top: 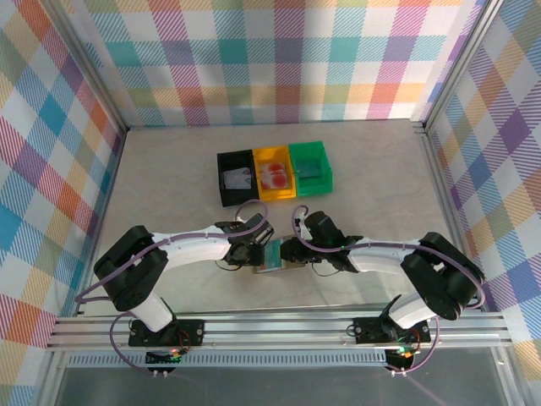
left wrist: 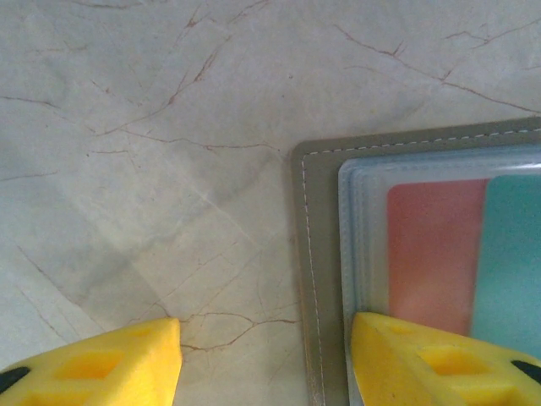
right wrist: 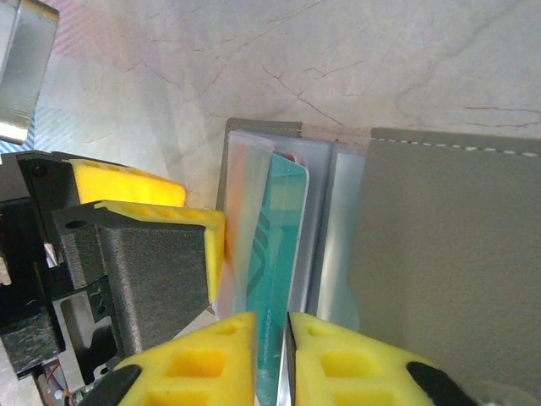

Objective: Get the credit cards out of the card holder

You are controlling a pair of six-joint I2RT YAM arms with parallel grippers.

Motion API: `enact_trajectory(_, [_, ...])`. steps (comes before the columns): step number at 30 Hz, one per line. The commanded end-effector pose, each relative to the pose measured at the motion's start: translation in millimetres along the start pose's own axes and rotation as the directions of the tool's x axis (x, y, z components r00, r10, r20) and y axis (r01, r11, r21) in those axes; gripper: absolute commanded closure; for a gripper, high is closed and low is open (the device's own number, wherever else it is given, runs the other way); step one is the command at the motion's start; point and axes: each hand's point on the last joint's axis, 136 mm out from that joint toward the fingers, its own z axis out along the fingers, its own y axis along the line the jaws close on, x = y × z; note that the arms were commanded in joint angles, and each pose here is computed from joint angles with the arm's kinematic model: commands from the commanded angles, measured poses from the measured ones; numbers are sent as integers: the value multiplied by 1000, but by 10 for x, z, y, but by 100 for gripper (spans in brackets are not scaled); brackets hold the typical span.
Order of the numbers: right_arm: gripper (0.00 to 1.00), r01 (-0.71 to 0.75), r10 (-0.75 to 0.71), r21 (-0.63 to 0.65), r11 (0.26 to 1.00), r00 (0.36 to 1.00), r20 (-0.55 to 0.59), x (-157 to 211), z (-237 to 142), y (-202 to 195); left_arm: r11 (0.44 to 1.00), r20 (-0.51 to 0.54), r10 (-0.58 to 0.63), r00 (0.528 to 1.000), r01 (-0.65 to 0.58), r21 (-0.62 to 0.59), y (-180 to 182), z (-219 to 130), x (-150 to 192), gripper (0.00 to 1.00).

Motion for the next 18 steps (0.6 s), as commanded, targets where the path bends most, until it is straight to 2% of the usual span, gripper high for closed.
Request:
enact_trajectory(1, [80,4,-4,-24,1000,1000,-6,34,23,22,999,-128,23,991,-19,32,-22,479,347,44])
enact_trajectory(3, [74,3,-3,-26,1000,1000,-13,44,37,19,999,-131,23,991,-19,35,-30,493,356,44])
enact_trajectory(5, [73,-1,0,-34,999,1000,-18,48,57,28,999,-132,21,991,-16,37,-36,502,360,44])
enact_trajectory(18, [71,20,-22,-78,997,1000,-16,66,139,97,998,-132,10,991,-1,64,-134,595,376,44])
